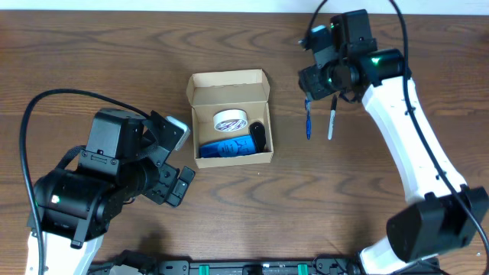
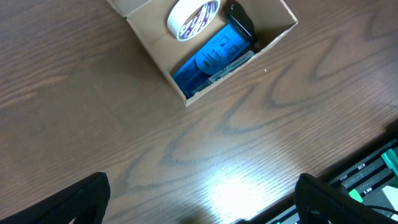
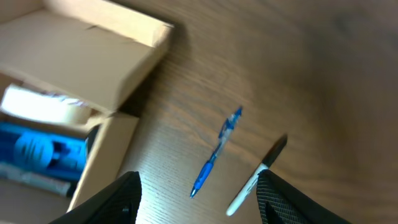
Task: Pack container
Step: 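Lift the right gripper out and move it above the blue pen, then lower the right gripper and grasp the blue pen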
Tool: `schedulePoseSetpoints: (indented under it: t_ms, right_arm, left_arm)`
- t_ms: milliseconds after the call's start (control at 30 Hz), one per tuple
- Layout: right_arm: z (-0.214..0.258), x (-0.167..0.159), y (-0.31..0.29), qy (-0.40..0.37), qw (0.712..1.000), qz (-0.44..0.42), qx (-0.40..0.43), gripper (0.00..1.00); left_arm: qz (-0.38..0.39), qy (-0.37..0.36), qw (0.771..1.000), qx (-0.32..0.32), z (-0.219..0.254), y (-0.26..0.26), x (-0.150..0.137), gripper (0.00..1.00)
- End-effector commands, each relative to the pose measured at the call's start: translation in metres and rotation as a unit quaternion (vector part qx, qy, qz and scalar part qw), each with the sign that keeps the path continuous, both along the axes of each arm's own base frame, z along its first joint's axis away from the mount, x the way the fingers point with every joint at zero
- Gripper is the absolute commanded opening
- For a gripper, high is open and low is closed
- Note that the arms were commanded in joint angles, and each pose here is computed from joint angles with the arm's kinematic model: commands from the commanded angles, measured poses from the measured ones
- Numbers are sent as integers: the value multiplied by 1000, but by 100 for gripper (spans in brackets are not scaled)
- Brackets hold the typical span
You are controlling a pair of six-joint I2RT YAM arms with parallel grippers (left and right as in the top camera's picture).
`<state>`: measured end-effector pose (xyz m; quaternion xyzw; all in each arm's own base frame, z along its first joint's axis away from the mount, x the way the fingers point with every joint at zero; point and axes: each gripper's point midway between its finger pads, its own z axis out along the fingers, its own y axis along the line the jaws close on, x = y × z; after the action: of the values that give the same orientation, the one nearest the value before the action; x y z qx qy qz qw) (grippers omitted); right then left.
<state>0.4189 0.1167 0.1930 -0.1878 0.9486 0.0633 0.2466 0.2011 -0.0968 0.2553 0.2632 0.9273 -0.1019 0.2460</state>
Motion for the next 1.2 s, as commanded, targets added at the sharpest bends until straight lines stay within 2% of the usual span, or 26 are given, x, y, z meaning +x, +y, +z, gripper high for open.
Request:
schedulePoseSetpoints:
  t_ms: [0, 200, 400, 833, 1167]
  right_arm:
    - [-39, 3, -6, 65, 993, -93, 25, 63]
    - [-102, 3, -10, 142, 977, -162, 4, 58]
    - [-143, 3, -26, 168, 958, -227, -48, 57]
    - [-175, 16, -25, 166, 955, -239, -52, 57]
    - [-192, 15, -24, 179, 953, -238, -55, 52]
  left_arm:
    - [-7, -7, 1000, -2, 5, -1, 0, 95]
    - [-7, -7, 1000, -2, 5, -1, 0, 95]
    - [-7, -7, 1000, -2, 5, -1, 0, 95]
    - [-7, -7, 1000, -2, 5, -1, 0, 95]
    - [-7, -7, 1000, -2, 5, -1, 0, 95]
